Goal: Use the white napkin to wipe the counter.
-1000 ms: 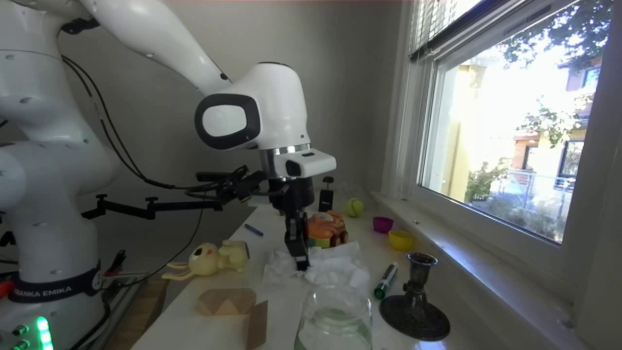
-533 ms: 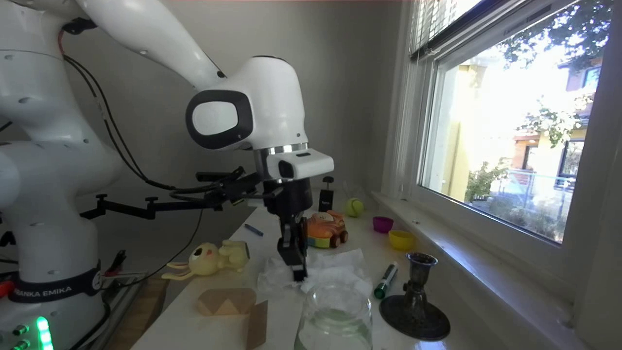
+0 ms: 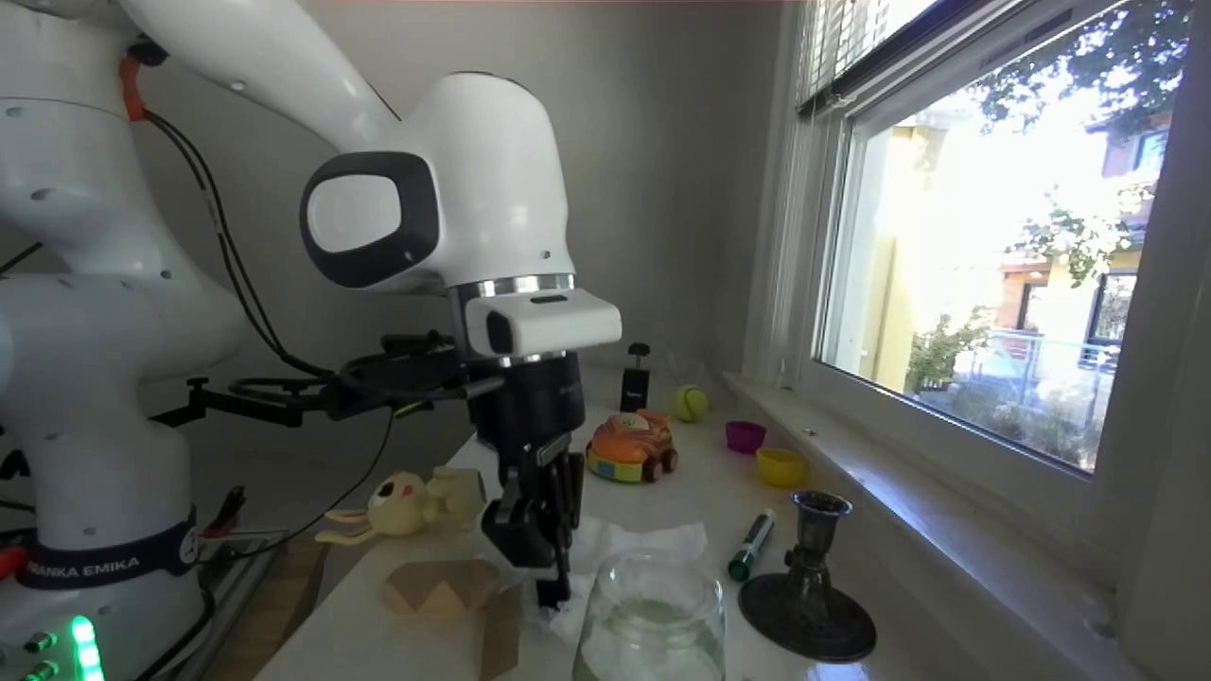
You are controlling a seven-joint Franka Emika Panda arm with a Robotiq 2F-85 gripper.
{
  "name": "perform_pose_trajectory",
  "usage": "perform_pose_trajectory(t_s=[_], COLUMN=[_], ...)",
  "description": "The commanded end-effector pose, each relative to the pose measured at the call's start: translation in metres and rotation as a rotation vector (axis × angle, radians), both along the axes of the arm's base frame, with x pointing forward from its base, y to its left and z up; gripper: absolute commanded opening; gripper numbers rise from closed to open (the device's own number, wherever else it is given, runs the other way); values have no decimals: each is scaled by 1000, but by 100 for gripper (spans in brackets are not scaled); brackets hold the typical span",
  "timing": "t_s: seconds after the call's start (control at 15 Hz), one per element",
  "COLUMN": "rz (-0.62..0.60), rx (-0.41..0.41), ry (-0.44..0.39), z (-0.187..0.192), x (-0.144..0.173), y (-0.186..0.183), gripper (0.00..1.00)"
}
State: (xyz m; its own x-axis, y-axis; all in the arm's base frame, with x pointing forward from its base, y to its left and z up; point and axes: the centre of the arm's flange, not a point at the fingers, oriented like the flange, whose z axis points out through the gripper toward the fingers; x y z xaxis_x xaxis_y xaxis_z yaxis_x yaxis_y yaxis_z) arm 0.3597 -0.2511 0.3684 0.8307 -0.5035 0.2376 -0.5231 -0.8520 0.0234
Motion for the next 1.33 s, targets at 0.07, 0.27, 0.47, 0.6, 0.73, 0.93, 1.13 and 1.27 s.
perform_pose_trajectory(t_s=[0.07, 0.27, 0.47, 0.6, 0.73, 0.93, 1.13, 1.27], rz=[75, 172, 239, 250, 237, 175, 97, 82], rx=[-1, 4, 4, 1, -6, -23, -29, -34], ry=[-3, -13, -15, -11, -2, 23, 35, 36], z=[3, 5, 6, 5, 2, -3, -6, -6], x=[20, 39, 50, 50, 46, 30, 14, 11], y=[36, 70, 94, 98, 91, 65, 38, 32], gripper=[0, 0, 0, 0, 0, 0, 0, 0])
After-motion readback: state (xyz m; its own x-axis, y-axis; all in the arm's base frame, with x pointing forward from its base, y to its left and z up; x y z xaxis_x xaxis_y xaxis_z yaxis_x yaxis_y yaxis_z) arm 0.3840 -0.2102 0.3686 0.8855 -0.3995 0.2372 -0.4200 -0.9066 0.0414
